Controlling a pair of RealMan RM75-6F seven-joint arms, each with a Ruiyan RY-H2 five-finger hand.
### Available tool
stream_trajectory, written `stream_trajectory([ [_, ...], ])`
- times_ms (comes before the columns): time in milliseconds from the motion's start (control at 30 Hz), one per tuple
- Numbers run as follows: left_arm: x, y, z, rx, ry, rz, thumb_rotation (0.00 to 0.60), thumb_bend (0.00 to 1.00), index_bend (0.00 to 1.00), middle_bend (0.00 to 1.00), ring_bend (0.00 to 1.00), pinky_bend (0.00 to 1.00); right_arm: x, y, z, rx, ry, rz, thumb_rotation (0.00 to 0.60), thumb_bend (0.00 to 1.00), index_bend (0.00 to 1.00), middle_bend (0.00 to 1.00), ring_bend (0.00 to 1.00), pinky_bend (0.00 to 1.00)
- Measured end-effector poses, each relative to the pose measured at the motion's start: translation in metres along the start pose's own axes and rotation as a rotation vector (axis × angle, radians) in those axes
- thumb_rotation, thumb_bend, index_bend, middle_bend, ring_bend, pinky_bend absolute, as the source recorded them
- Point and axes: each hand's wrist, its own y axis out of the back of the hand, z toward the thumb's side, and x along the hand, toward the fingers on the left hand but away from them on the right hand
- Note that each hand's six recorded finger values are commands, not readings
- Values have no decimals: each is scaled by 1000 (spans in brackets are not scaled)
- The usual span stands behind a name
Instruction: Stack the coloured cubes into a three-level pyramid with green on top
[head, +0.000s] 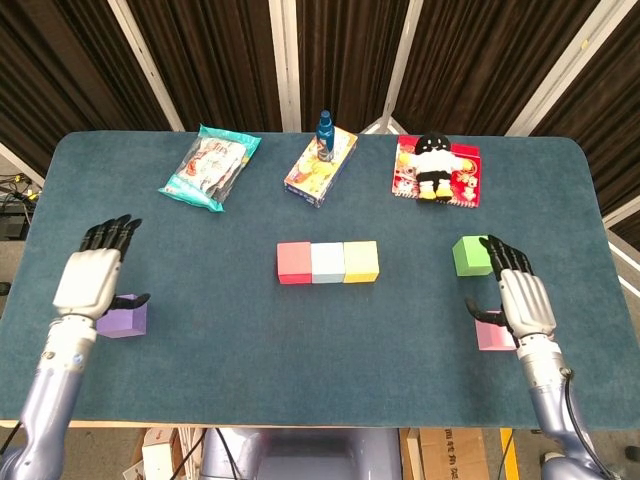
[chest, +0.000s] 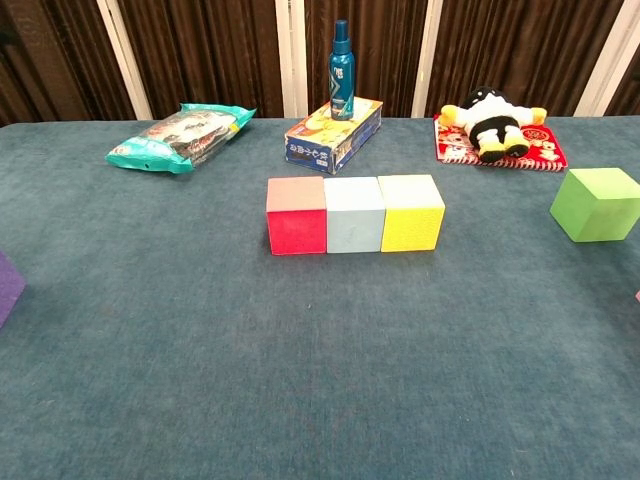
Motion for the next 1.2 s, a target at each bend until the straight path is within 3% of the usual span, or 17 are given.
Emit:
stream_trajectory([
  [333, -23, 15, -17, -17, 2, 49, 600, 110, 0, 0, 0, 18, 30, -15, -26, 130, -56, 112, 600, 343, 0, 0, 0, 0],
  [833, -31, 26, -9, -61, -38, 57, 600, 110, 0, 0, 0, 18, 50, -28, -46, 283, -63, 308, 600, 344, 0, 0, 0, 0],
  [1200, -31, 29, -7, -65, -47, 62, 600, 110, 0, 0, 0, 18, 34, -40, -64, 328, -85, 314, 600, 343, 0, 104, 11, 0],
])
